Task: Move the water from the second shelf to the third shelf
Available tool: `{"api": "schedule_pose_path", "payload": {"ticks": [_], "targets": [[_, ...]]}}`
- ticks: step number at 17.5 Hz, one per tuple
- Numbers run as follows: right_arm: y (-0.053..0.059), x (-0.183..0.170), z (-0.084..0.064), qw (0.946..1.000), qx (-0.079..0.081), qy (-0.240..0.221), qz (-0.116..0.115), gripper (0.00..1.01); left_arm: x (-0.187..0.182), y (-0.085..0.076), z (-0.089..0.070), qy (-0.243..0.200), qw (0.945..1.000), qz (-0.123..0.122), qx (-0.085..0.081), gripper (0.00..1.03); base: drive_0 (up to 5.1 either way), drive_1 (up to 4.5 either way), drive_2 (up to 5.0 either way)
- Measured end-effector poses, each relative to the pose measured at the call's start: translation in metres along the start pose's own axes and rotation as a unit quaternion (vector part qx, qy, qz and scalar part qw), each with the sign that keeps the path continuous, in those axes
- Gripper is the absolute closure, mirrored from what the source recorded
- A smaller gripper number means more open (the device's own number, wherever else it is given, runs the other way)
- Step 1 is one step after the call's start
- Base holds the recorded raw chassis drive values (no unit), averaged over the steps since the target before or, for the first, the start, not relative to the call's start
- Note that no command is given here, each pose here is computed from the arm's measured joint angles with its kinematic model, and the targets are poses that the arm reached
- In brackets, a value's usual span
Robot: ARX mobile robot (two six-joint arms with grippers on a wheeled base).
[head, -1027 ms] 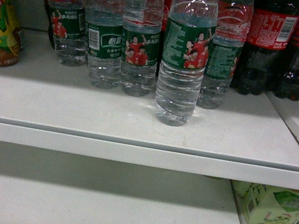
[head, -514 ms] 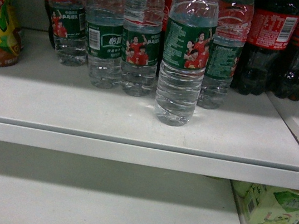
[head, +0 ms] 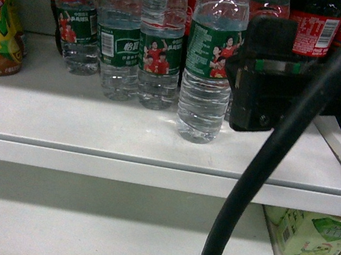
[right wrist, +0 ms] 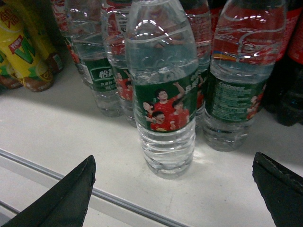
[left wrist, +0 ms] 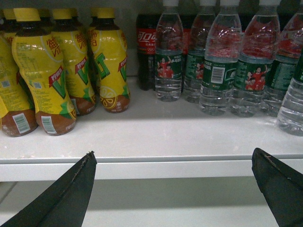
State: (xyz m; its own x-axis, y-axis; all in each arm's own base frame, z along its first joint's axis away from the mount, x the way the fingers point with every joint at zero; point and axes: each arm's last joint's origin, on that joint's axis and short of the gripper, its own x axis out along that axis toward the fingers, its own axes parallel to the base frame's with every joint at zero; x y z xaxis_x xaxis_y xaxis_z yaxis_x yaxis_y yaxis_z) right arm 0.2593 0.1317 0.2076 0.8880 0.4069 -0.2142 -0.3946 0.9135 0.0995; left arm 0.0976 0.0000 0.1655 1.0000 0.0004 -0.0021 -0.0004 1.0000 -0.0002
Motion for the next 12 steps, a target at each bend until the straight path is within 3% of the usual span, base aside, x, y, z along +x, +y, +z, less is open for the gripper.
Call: {"api": "schedule_pose_path", "payload": {"ticks": [3, 7, 12], "targets": [[0.013, 0.020, 0.007, 0.9999, 0.011, 0.003, 0.010, 0.03, 0.000, 0.000, 0.000, 0.000, 1.0000, 0.000, 0.000, 0.05, 0.0, 0.00, 0.0], [0.020, 0.045, 0.027, 0.9996, 0.023, -0.015, 0.003, 0.03, 0.000, 0.000, 0.000, 0.000, 1.0000, 0.000, 0.000, 0.05, 0.0, 0.00, 0.0], [0.029, 0.065, 0.025, 0.9997, 0.021, -0.010, -0.010, 0.03, 0.000, 0.000, 0.000, 0.000, 1.0000, 0.000, 0.000, 0.05, 0.0, 0.00, 0.0]]}}
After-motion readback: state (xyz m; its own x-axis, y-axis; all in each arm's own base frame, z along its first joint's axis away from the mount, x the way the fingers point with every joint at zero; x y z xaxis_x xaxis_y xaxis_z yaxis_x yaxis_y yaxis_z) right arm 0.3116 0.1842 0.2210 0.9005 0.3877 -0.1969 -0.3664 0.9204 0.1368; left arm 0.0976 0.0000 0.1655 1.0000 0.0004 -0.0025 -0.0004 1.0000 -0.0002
